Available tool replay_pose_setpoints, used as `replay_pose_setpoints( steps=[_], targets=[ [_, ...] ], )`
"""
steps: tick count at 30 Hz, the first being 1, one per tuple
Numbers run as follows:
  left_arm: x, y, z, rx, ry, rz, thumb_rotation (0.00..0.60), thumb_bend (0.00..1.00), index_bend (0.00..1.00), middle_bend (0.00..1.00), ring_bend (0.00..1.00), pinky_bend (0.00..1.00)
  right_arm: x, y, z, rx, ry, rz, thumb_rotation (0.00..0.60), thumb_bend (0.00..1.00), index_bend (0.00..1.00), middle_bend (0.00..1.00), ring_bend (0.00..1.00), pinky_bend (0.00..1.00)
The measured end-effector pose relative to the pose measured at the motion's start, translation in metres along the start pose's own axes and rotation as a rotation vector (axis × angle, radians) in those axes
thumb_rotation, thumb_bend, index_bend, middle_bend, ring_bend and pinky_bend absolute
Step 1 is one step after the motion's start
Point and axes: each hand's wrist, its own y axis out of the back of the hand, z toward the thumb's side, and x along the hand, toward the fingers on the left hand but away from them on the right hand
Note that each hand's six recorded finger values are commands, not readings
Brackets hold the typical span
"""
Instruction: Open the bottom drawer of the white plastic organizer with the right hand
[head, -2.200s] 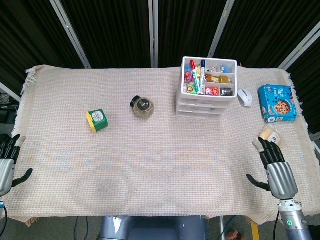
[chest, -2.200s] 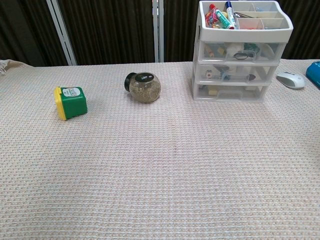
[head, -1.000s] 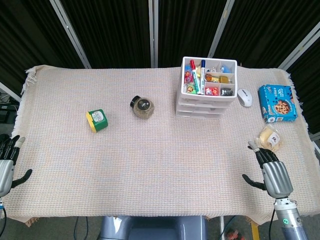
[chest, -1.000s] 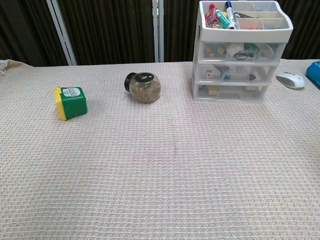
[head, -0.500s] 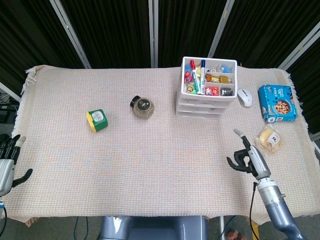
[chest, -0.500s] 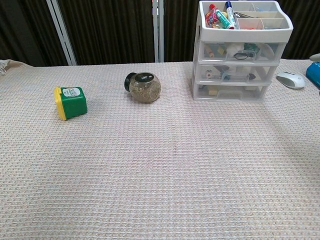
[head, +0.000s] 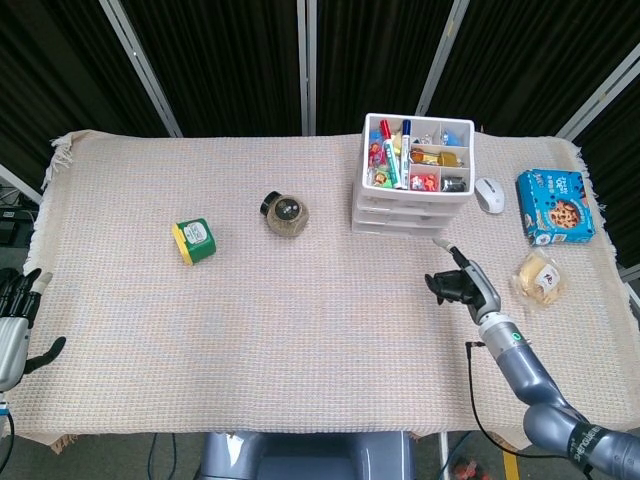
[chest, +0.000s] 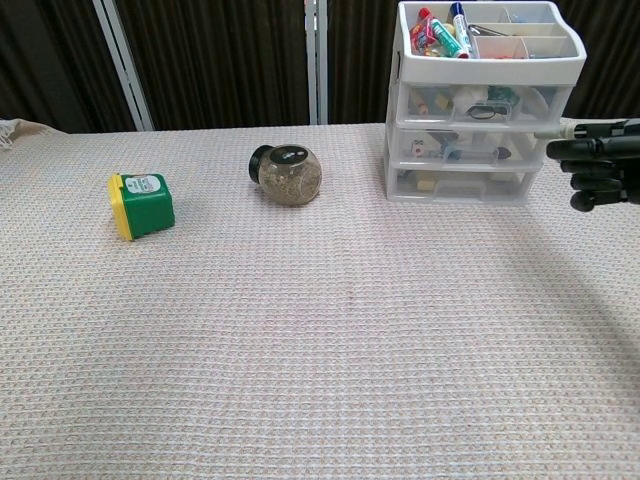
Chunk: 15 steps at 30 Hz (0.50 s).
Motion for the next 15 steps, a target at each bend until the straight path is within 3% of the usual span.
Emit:
replay_pose_setpoints(
  steps=[15],
  targets=[
    [0.001,0.000,0.000,0.000,0.005,0.001,0.600,0.28,0.00,0.00,0.00,0.00,-0.049,-0.027,-0.022,-0.083,-0.047,-0.017,0.600,0.37,0.16,0.89,0.89,0.71]
  ],
)
